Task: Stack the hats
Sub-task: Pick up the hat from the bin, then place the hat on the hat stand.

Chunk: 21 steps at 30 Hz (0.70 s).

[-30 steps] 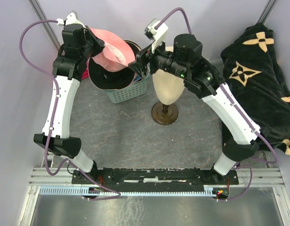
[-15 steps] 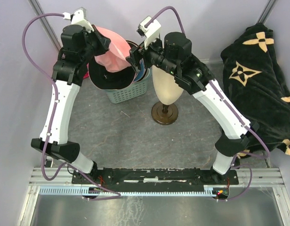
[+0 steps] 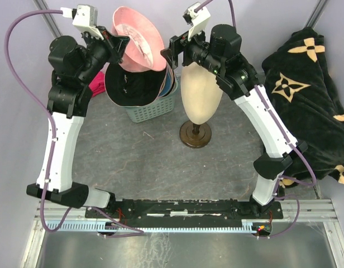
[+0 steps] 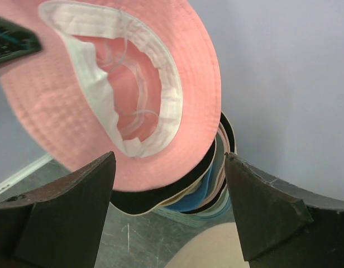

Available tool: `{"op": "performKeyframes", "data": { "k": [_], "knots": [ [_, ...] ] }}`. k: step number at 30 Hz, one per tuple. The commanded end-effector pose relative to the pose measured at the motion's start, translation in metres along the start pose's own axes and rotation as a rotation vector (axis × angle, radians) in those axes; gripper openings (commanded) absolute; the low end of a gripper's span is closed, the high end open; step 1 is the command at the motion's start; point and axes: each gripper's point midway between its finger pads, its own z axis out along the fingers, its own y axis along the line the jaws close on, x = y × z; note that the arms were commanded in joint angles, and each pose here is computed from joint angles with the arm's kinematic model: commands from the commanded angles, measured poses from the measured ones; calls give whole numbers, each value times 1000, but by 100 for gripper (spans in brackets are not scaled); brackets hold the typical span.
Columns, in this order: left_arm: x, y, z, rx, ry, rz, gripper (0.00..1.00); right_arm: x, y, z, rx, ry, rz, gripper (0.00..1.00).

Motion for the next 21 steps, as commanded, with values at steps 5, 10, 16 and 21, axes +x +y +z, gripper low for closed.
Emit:
{"op": "performKeyframes", "data": {
  "k": [5, 10, 16, 21],
  "knots": [
    [-61, -70, -40, 338, -204, 162, 3, -52, -5, -7, -76, -168, 86, 87],
    [-68, -86, -46, 421, -199, 170, 3, -61, -18, -7, -93, -202, 123, 87],
    [-67, -92, -49, 453, -189, 191, 3, -70, -31, -8, -93, -237, 154, 86],
    [-66, -93, -50, 450, -182, 218, 3, -79, -35, -13, -94, -264, 147, 86]
  ]
}}
